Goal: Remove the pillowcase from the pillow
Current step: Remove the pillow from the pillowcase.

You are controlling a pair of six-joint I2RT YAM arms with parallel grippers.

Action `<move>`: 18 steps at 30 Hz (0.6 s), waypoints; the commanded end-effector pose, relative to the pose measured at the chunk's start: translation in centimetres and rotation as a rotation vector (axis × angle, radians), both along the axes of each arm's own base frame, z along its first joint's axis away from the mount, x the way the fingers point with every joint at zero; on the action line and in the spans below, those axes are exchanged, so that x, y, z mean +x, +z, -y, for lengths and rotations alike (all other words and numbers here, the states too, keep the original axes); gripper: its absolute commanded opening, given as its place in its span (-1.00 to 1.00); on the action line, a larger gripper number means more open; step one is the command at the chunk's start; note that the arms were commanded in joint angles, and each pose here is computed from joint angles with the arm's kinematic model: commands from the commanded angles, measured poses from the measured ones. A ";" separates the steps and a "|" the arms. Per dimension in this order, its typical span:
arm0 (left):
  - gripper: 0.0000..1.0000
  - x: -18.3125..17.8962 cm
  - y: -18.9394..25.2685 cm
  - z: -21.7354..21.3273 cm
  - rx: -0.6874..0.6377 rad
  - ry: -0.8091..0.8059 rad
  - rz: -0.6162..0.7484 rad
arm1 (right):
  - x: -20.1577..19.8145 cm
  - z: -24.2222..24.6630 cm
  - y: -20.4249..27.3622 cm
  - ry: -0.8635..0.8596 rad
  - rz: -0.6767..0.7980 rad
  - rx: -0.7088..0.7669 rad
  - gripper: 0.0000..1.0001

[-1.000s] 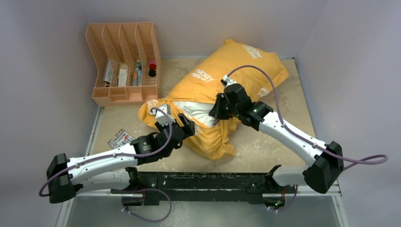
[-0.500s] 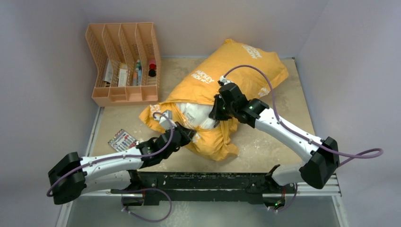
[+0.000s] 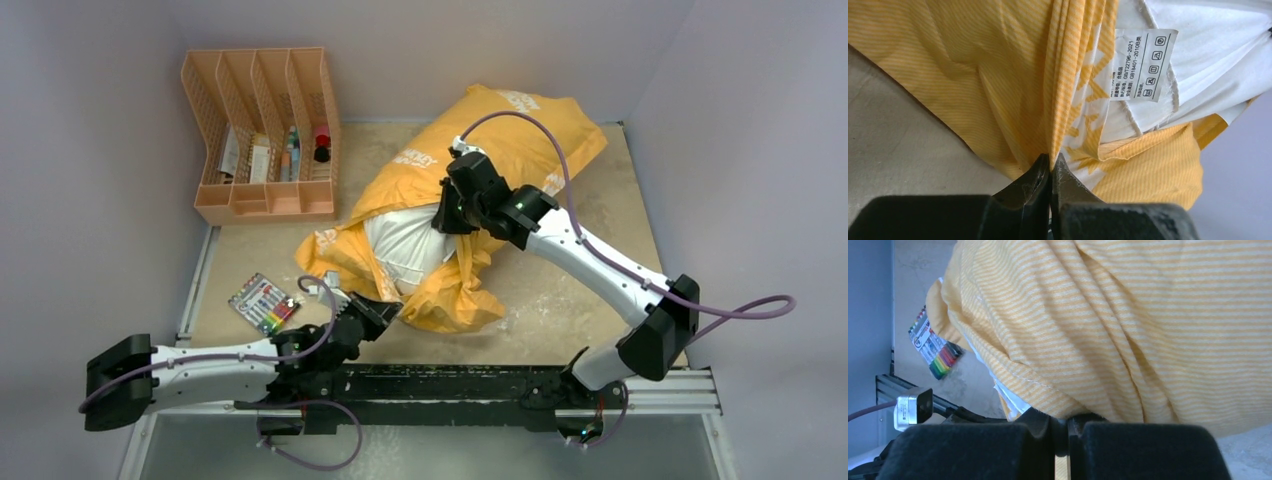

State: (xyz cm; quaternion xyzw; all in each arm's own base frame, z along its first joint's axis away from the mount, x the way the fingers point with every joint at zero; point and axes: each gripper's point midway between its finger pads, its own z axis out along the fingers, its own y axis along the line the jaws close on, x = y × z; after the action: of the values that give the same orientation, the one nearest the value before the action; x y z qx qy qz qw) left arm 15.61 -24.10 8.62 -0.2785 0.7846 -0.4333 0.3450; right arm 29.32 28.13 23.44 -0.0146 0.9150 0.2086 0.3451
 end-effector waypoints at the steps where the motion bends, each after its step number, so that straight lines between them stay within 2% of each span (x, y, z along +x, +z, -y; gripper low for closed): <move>1: -1.00 -2.7 -7.1 -3.3 0.393 -0.094 -0.106 | 4.9 -1.1 9.4 -0.067 0.326 0.276 -1.00; 3: -1.00 -2.1 -6.4 -2.0 0.392 -0.103 -0.081 | 2.6 -3.8 6.8 0.100 0.219 0.301 -1.00; 5: -1.00 -1.6 -5.6 -0.6 0.393 -0.116 -0.055 | 0.6 -4.8 3.8 0.189 0.144 0.239 -1.00; 7: -1.00 -1.2 -5.1 0.4 0.414 -0.123 -0.043 | -1.0 -4.0 1.4 0.176 0.111 0.148 -1.00; 10: -1.00 -0.7 -5.0 1.1 0.443 -0.119 -0.036 | -4.0 -2.0 1.4 0.168 0.096 0.087 -0.80; 13: -1.00 -0.8 -5.8 0.7 0.457 -0.110 -0.052 | -7.3 -0.3 3.0 0.209 0.113 0.132 -0.39; 14: -1.00 -0.8 -5.7 1.1 0.424 -0.108 -0.048 | -8.3 0.3 3.0 0.215 0.099 0.143 -0.28; 18: -1.00 -1.1 -6.2 0.9 0.382 -0.109 -0.059 | -11.5 3.7 1.4 0.173 0.036 0.157 0.30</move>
State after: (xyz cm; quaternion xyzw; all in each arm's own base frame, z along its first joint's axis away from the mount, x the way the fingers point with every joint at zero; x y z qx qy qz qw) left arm 16.47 -26.23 5.45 -0.2110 0.8455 -0.3131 0.3776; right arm 20.40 26.32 23.83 -0.0910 0.8932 0.2756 0.3434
